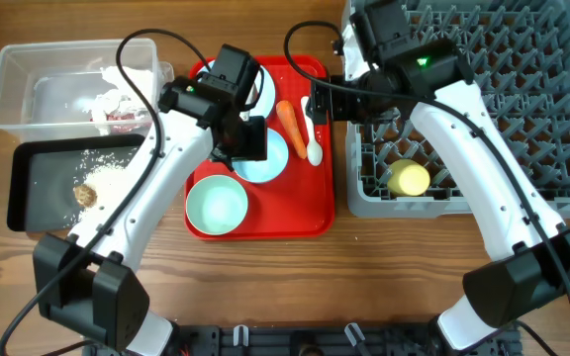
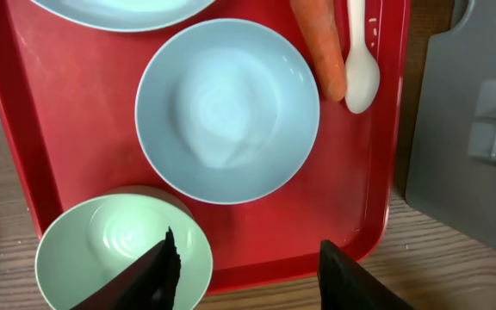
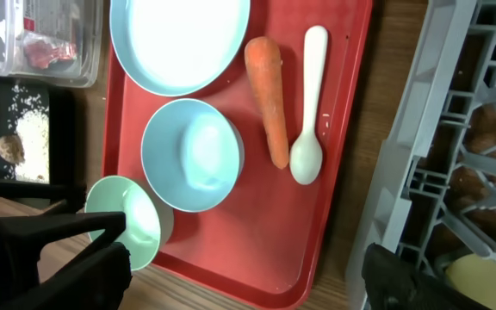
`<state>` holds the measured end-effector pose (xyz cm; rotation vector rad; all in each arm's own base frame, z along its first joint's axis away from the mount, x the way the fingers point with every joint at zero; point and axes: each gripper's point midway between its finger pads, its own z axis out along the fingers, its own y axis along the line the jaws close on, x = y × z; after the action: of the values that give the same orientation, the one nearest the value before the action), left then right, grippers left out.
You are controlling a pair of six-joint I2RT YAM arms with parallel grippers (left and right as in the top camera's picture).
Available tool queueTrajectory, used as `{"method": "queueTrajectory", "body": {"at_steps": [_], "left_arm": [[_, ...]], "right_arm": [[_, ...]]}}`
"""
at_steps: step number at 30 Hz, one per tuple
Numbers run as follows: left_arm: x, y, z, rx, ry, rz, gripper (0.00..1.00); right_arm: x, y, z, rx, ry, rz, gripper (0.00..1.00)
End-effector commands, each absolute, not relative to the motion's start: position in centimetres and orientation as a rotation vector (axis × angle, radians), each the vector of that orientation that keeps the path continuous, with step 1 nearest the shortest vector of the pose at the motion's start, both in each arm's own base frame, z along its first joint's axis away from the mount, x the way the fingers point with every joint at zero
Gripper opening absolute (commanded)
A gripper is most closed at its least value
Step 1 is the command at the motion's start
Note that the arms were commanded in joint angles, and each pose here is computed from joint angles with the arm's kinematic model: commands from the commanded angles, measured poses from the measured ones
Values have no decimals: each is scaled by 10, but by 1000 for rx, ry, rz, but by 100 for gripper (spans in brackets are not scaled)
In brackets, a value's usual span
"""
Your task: Sort waste into correct bins and load items into the dishwasher rack
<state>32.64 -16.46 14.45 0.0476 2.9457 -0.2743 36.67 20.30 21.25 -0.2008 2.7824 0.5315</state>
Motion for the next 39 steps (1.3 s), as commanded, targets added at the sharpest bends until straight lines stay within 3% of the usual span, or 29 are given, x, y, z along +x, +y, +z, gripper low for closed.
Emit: {"method": "queueTrajectory", "body": {"at_steps": [1, 10, 12, 13, 19, 27, 29, 36, 39], "left_arm": [[322, -174, 128, 76, 2956, -252, 52], [350, -147, 121, -329, 2846, -141, 53], [357, -140, 123, -380, 2822, -147, 42], [361, -134, 123, -408, 2811, -149, 41], [388, -109, 130, -511, 2719, -180, 45], [403, -44, 131, -727, 2648, -128, 45], [405, -21, 131, -801, 2625, -112, 45], [405, 20, 131, -932, 2578, -85, 50], [403, 22, 130, -940, 2582, -80, 57]], "right_arm": [[370, 202, 205, -183, 2795, 522, 88], [372, 203, 205, -105, 2801, 538, 80], [372, 203, 203, -80, 2810, 540, 80], [373, 204, 199, -79, 2817, 538, 80], [367, 235, 162, -125, 2915, 562, 79], [341, 283, 64, -197, 3137, 441, 48], [340, 284, 52, -173, 3161, 426, 43], [352, 275, 31, -84, 3125, 321, 43], [345, 270, 13, -69, 3141, 309, 32]]}}
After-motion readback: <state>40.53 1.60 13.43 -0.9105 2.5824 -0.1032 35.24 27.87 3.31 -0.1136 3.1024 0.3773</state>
